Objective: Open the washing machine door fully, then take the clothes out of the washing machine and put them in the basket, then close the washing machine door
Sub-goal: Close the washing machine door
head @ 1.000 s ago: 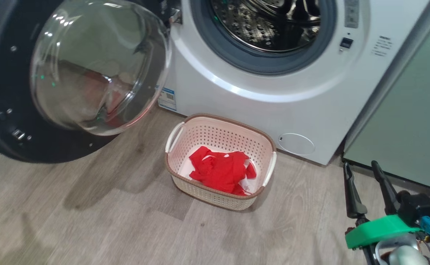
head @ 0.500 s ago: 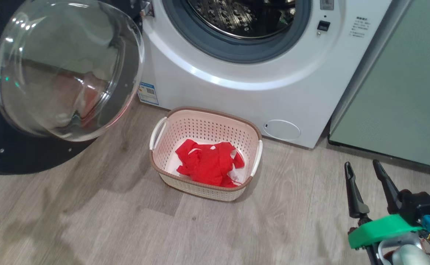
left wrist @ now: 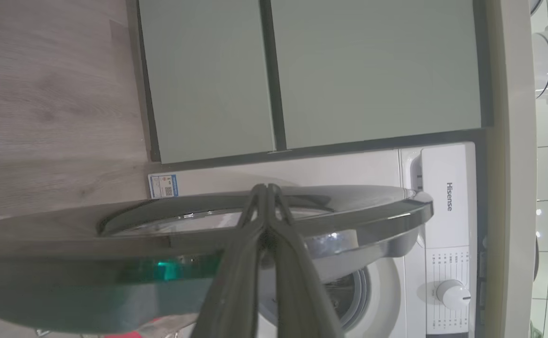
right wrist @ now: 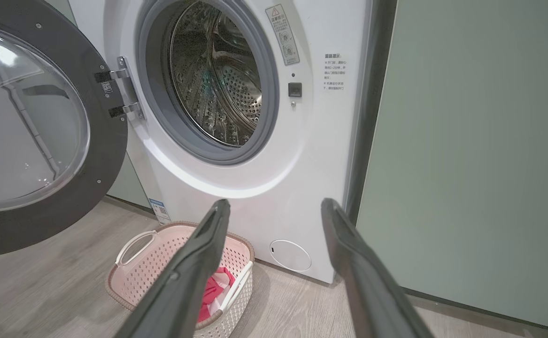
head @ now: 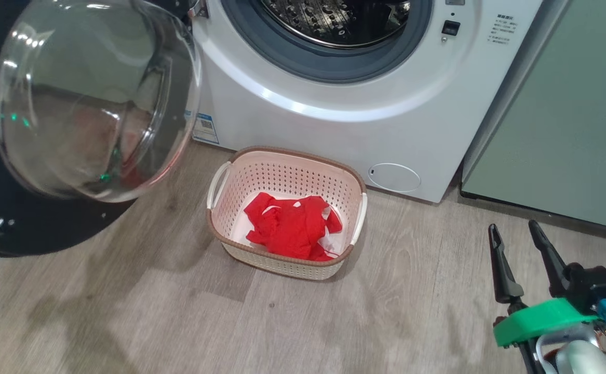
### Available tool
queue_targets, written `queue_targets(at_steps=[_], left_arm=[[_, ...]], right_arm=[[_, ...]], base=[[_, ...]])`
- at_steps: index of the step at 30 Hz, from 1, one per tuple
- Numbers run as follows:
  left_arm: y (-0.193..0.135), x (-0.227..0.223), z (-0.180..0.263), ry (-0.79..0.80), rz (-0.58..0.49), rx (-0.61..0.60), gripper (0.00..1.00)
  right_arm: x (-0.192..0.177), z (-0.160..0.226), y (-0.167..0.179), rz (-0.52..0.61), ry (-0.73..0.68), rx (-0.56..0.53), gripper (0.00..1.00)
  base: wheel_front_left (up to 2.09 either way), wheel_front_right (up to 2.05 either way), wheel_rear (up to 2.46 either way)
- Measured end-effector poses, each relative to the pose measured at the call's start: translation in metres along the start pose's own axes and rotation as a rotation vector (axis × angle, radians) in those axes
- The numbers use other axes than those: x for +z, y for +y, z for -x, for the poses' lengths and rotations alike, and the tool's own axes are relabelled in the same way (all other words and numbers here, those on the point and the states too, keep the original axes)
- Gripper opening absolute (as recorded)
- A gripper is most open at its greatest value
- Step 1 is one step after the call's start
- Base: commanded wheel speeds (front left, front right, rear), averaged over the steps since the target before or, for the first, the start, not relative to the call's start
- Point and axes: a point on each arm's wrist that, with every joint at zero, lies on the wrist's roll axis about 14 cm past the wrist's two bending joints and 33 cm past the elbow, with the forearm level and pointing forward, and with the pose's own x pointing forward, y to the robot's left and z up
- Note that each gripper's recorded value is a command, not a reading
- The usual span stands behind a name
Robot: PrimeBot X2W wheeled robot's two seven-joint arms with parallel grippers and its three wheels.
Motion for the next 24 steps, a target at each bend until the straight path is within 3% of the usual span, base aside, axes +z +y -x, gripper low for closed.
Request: queue_targets(at_steps=[11,24], left_arm=[[0.007,-0.04,0.012,0.177,-0.08,-0.01,0.0],[-0.001,-0.124,0.031,0.503,-0.105,-0.161,0.0]], right_arm=[[0.011,-0.005,0.012,0.018,-0.026,0.035,1.0],[0.02,-0.005,0.022,0.028,-0.047,0.056,1.0]], base=[[0.0,0.0,0.0],[0.0,0.0,0.0]])
